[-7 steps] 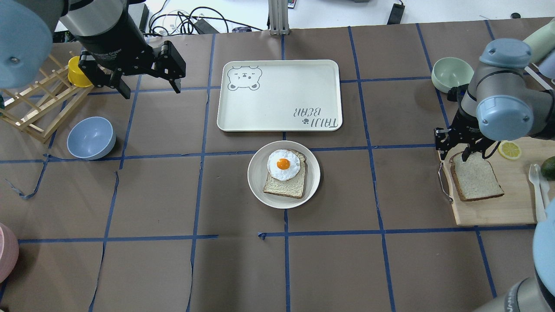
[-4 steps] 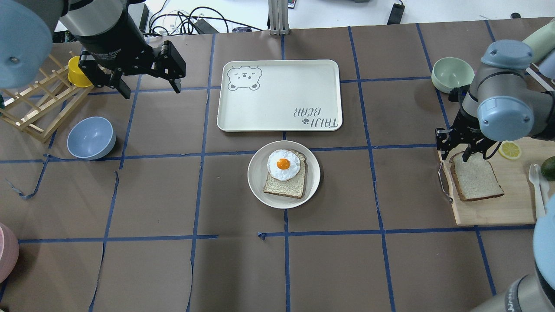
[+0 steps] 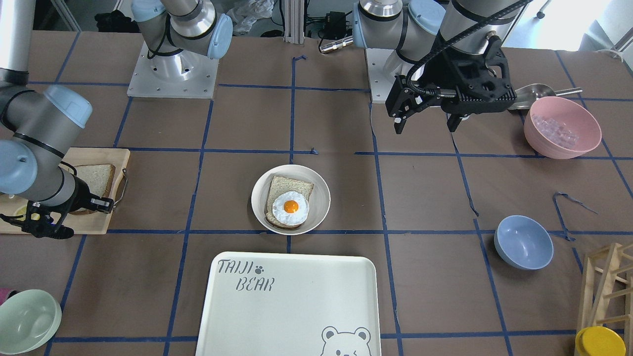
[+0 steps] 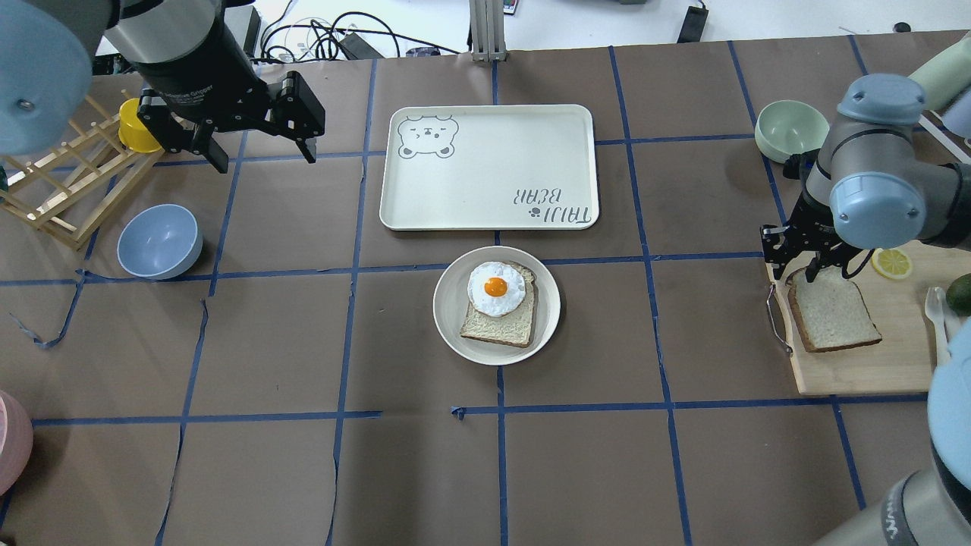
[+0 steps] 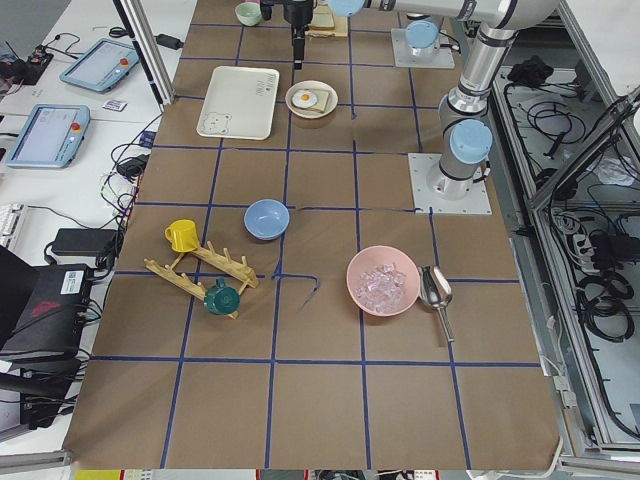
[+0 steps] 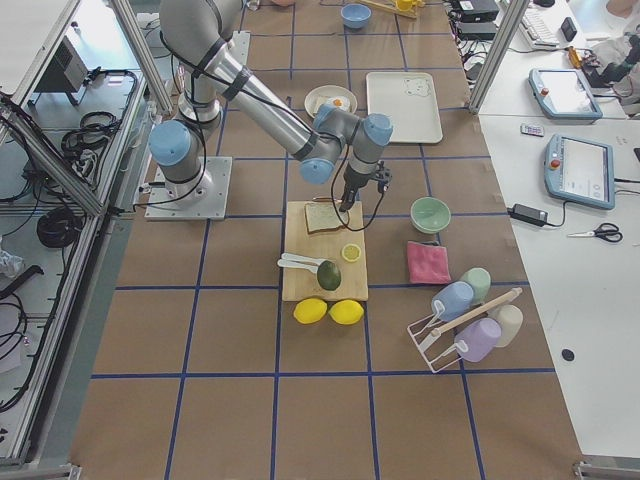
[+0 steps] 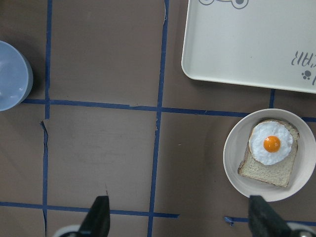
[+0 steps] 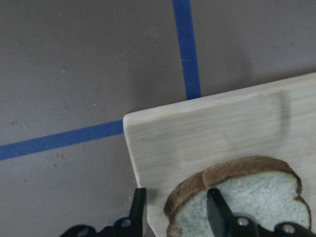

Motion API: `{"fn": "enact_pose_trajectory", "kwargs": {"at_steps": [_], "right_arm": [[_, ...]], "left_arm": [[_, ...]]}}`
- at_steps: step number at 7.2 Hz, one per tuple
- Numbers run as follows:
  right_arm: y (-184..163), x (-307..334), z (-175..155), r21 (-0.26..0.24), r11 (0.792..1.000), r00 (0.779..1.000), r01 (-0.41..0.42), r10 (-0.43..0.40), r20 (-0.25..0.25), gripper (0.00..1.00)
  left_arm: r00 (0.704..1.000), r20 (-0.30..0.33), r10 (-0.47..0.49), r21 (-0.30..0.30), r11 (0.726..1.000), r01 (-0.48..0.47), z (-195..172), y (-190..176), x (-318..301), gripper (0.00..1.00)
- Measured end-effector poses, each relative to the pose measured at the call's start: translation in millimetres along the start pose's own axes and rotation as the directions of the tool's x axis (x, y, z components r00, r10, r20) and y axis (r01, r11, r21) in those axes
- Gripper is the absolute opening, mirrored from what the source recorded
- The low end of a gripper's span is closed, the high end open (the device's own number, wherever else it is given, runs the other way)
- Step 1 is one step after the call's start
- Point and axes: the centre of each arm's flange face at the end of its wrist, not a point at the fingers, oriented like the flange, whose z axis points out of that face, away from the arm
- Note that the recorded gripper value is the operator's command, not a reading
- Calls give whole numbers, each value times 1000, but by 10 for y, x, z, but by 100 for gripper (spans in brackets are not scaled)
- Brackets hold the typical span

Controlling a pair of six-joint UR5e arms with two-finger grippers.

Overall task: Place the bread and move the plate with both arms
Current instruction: 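Close the right gripper on the bread slice's edge and tilt it up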

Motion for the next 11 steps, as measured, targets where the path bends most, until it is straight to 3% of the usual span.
{"fn": "enact_pose_trajectory", "kwargs": {"at_steps": [1, 6, 9, 11], "right_arm": [[-1, 1, 5, -1, 1000, 1000, 0, 0, 0, 0], [25, 14, -89, -22, 1000, 1000, 5, -5, 4, 0], [53, 44, -333, -78, 997, 1000, 9, -8, 15, 0], [100, 32, -658, -88, 996, 1000, 11, -9, 22, 0]], "left_arm": [[1000, 0, 0, 0, 1000, 0, 0, 0, 0, 100], [1000, 0, 0, 1, 1000, 0, -6, 4, -1, 100], [1000, 0, 0, 1, 1000, 0, -2, 1, 0, 100], [1000, 0, 0, 2, 1000, 0, -7, 3, 0, 100]]}}
